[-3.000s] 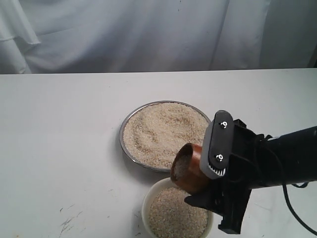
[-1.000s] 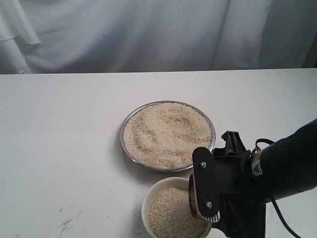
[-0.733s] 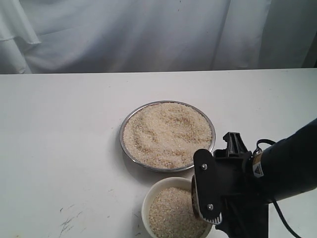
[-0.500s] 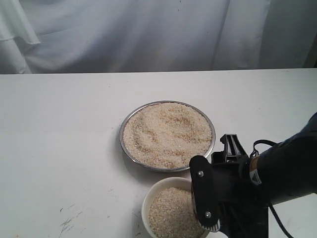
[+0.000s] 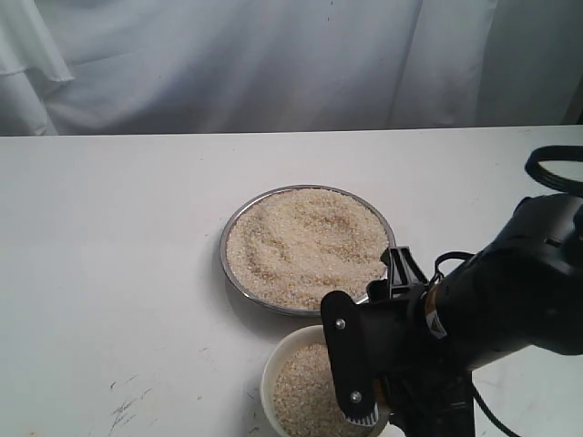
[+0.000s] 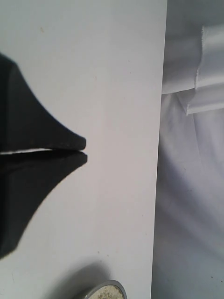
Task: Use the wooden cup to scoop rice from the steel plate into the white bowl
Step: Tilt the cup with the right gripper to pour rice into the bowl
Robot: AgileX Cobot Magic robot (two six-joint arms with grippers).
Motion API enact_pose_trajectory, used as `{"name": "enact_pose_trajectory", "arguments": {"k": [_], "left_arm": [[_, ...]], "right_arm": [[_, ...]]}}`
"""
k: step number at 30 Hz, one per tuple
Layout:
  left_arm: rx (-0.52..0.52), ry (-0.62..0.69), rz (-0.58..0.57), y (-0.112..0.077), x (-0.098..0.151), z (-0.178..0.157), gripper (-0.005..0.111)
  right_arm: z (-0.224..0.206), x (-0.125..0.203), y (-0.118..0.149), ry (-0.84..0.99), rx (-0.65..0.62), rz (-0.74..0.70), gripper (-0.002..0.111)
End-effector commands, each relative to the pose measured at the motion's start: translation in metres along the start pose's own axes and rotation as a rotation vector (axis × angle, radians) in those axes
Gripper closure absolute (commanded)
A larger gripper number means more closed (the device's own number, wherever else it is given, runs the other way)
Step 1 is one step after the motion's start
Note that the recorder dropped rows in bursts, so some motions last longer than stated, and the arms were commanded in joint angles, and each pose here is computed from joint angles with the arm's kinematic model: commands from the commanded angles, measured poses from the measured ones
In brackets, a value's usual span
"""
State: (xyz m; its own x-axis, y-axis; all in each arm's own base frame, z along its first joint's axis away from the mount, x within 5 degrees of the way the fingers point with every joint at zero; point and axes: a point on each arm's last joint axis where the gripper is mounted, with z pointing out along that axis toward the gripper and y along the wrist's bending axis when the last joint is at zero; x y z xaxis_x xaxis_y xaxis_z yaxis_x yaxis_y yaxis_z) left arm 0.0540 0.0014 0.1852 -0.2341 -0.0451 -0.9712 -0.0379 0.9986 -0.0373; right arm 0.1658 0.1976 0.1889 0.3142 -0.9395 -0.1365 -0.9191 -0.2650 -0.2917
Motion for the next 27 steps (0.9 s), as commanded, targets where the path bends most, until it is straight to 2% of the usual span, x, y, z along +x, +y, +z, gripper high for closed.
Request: {"name": "enact_pose_trajectory", "arguments": {"k": [1, 27], "left_arm": [[0.002, -0.006, 0.001, 0.0, 0.001, 0.0, 0.107], [0.002, -0.006, 0.001, 0.0, 0.001, 0.0, 0.107]], "right_arm": [[-0.003, -0.001, -0.003, 0.021, 0.01, -0.021, 0.108], [0.003, -0.01, -0.012, 0.122, -0.008, -0.127, 0.108]]}}
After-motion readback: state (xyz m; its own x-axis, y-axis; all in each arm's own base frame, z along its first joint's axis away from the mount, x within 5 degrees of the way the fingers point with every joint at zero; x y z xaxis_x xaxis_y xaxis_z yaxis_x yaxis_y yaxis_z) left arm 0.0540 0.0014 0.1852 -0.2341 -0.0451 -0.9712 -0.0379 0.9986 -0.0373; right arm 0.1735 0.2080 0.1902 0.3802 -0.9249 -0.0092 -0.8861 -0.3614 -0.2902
